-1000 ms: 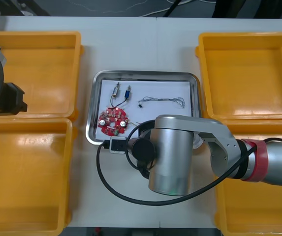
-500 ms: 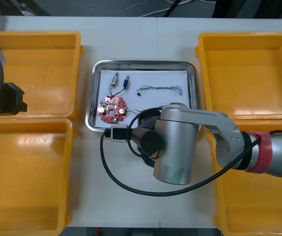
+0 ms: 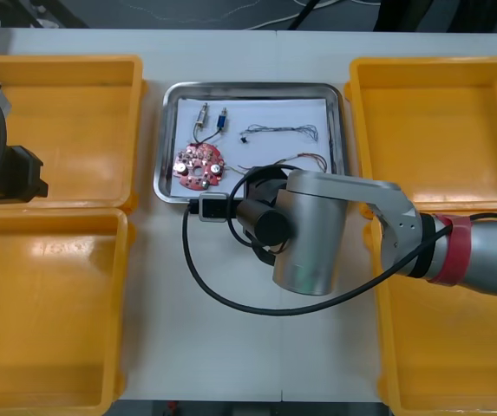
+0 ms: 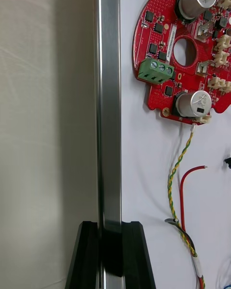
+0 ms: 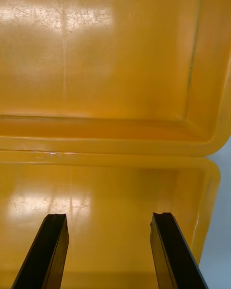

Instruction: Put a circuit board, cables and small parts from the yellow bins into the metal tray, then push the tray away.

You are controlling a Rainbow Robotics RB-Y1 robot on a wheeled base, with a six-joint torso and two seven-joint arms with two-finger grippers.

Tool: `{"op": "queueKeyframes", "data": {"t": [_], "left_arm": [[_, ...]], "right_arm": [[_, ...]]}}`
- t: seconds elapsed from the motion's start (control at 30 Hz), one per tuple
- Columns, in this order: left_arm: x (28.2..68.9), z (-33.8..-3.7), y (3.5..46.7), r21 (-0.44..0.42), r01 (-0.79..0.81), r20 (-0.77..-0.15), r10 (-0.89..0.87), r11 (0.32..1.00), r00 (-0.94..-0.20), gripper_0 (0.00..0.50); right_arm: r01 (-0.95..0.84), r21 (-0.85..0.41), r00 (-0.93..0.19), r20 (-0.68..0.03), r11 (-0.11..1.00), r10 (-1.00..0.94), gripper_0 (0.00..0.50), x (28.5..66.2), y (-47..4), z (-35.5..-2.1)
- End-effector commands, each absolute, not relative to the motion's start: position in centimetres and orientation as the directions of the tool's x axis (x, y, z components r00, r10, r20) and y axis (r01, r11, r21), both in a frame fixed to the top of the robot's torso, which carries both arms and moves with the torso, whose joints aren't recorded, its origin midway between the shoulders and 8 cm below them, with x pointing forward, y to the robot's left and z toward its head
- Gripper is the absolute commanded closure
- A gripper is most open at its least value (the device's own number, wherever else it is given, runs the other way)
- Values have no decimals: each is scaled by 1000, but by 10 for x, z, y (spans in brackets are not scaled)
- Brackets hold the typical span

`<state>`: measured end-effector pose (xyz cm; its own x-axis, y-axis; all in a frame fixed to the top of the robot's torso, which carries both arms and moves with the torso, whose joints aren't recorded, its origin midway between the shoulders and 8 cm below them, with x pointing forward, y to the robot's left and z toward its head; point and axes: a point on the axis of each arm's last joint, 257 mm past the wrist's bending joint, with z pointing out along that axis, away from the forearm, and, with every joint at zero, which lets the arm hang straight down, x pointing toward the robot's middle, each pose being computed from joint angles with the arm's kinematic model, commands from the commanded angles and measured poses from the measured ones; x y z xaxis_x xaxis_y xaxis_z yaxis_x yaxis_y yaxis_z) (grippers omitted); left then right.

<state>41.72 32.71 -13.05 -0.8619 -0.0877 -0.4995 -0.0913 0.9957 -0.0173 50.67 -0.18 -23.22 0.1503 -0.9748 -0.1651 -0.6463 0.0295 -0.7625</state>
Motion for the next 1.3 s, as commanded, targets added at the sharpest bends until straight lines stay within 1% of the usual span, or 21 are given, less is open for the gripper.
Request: {"op": "queueKeyframes", "data": {"t": [0.03, 0.77, 1.0, 1.3], "left_arm": [[415, -119, 350, 64, -65, -518, -23, 996, -855, 0], [415, -119, 350, 64, -65, -518, -23, 996, -855, 0], [415, -119, 350, 64, -65, -518, -23, 996, -855, 0], [415, -119, 350, 64, -65, -518, -23, 996, -855, 0]], "right_arm": [[-576, -816, 219, -107, -40, -970, 500, 528, 5, -203], [-485, -873, 272, -104, -43, -957, 500, 584, 10, -168], [-438, -896, 295, -69, -71, -953, 500, 597, 9, -157], [-419, -905, 300, -65, -70, -952, 500, 610, 9, -149]]}}
